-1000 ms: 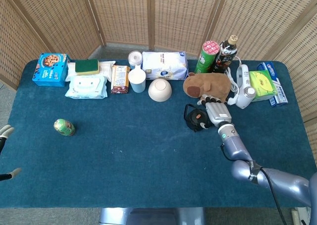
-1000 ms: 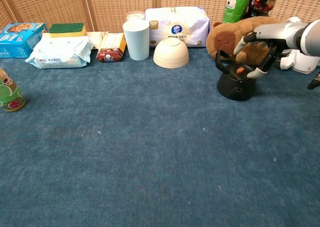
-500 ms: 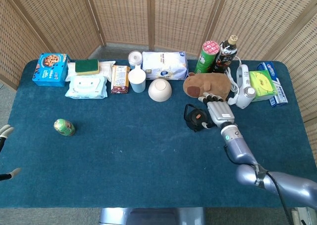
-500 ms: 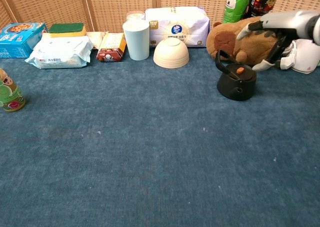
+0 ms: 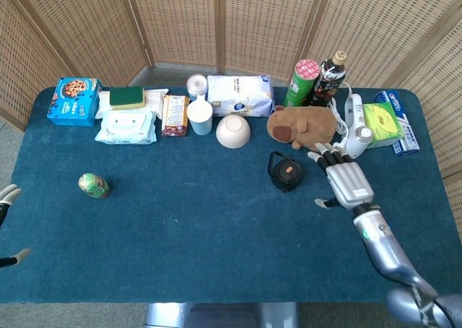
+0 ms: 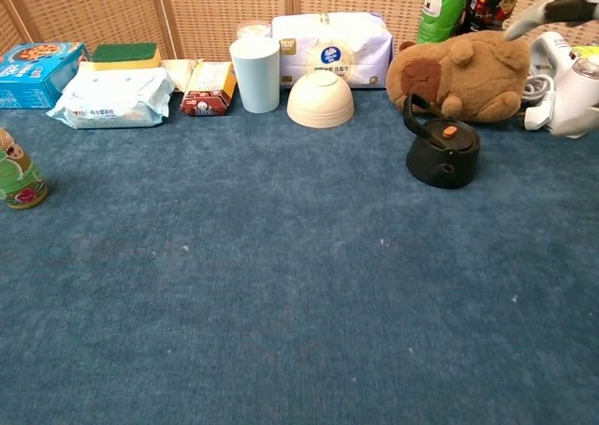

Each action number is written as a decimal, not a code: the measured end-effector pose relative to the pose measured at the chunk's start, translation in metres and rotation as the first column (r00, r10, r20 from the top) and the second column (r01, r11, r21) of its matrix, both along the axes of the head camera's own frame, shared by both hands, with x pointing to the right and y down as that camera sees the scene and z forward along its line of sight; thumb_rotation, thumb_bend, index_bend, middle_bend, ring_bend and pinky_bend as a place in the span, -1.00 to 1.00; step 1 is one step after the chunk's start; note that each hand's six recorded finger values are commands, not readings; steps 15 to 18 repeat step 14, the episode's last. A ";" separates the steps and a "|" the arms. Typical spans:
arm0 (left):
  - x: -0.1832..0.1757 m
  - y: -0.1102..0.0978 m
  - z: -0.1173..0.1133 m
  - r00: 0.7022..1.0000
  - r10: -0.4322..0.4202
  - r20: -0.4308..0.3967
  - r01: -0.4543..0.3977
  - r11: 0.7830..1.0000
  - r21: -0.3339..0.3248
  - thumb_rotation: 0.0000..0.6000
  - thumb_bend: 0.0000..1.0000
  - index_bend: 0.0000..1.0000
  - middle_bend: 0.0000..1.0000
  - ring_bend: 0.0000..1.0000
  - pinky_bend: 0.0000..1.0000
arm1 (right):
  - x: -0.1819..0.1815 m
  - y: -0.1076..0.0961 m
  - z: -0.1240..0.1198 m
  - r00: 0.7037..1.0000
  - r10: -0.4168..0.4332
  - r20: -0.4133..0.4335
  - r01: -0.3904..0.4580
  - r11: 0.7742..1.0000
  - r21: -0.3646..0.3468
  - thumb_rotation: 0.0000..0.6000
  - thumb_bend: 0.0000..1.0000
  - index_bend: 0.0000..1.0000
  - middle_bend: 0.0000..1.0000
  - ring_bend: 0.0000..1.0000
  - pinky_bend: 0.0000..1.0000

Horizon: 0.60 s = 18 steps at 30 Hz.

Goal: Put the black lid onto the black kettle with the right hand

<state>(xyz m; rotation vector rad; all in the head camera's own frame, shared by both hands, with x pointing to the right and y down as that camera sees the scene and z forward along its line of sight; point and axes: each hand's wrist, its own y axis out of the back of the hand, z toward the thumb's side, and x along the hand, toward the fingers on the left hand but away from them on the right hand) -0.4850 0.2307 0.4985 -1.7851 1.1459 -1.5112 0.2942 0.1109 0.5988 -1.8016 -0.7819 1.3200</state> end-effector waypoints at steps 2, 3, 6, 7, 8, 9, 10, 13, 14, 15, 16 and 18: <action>0.000 0.001 -0.001 1.000 0.001 -0.001 0.000 1.000 0.003 1.00 -0.77 -1.00 -1.00 -1.00 -0.93 | 0.007 0.014 -0.008 1.000 -0.010 0.010 0.009 0.999 0.035 0.86 -1.00 -0.74 -0.92 -1.00 -1.00; 0.000 0.002 -0.002 1.000 0.001 -0.002 -0.001 1.000 0.006 1.00 -0.77 -1.00 -1.00 -1.00 -0.93 | 0.013 0.024 -0.013 1.000 -0.010 0.016 0.010 0.999 0.053 0.87 -1.00 -0.74 -0.92 -1.00 -1.00; -0.002 0.004 -0.005 1.000 0.002 -0.005 -0.002 1.000 0.016 1.00 -0.77 -1.00 -1.00 -1.00 -0.93 | 0.030 0.051 -0.022 1.000 0.001 0.023 -0.003 0.996 0.084 0.87 -1.00 -0.73 -0.92 -1.00 -1.00; -0.002 0.004 -0.006 1.000 0.001 -0.005 -0.001 1.000 0.019 1.00 -0.77 -1.00 -1.00 -1.00 -0.93 | 0.035 0.057 -0.024 1.000 0.006 0.020 -0.008 0.996 0.093 0.87 -1.00 -0.72 -0.92 -1.00 -1.00; -0.003 0.004 -0.007 1.000 0.000 -0.006 0.000 1.000 0.022 1.00 -0.77 -1.00 -1.00 -1.00 -0.93 | 0.040 0.063 -0.025 1.000 0.011 0.014 -0.012 0.995 0.103 0.88 -1.00 -0.72 -0.92 -1.00 -1.00; -0.004 0.005 -0.008 1.000 -0.001 -0.008 0.001 1.000 0.026 1.00 -0.77 -1.00 -1.00 -1.00 -0.93 | 0.047 0.070 -0.027 1.000 0.017 0.005 -0.018 0.993 0.116 0.88 -1.00 -0.71 -0.92 -1.00 -1.00; -0.004 0.005 -0.009 1.000 -0.002 -0.009 0.002 1.000 0.029 1.00 -0.77 -1.00 -1.00 -1.00 -0.93 | 0.052 0.076 -0.028 1.000 0.023 -0.002 -0.022 0.992 0.125 0.89 -1.00 -0.71 -0.92 -1.00 -1.00; -0.005 0.006 -0.011 1.000 -0.003 -0.009 0.003 0.999 0.033 1.00 -0.76 -1.00 -1.00 -1.00 -0.93 | 0.067 0.095 -0.029 0.999 0.040 -0.029 -0.035 0.989 0.146 0.91 -1.00 -0.71 -0.92 -1.00 -1.00; -0.005 0.006 -0.011 1.000 -0.001 -0.009 0.002 0.999 0.033 1.00 -0.76 -1.00 -1.00 -1.00 -0.93 | 0.071 0.101 -0.029 0.998 0.045 -0.039 -0.039 0.988 0.150 0.92 -1.00 -0.71 -0.92 -1.00 -1.00; -0.005 0.006 -0.011 1.000 -0.001 -0.009 0.002 0.999 0.033 1.00 -0.76 -1.00 -1.00 -1.00 -0.93 | 0.071 0.101 -0.029 0.998 0.045 -0.039 -0.039 0.988 0.150 0.92 -1.00 -0.71 -0.92 -1.00 -1.00; -0.005 0.006 -0.011 1.000 -0.001 -0.009 0.002 0.999 0.033 1.00 -0.76 -1.00 -1.00 -1.00 -0.93 | 0.071 0.101 -0.029 0.998 0.045 -0.039 -0.039 0.988 0.150 0.92 -1.00 -0.71 -0.92 -1.00 -1.00; -0.005 0.006 -0.011 1.000 -0.001 -0.009 0.002 0.999 0.033 1.00 -0.76 -1.00 -1.00 -1.00 -0.93 | 0.071 0.101 -0.029 0.998 0.045 -0.039 -0.039 0.988 0.150 0.92 -1.00 -0.71 -0.92 -1.00 -1.00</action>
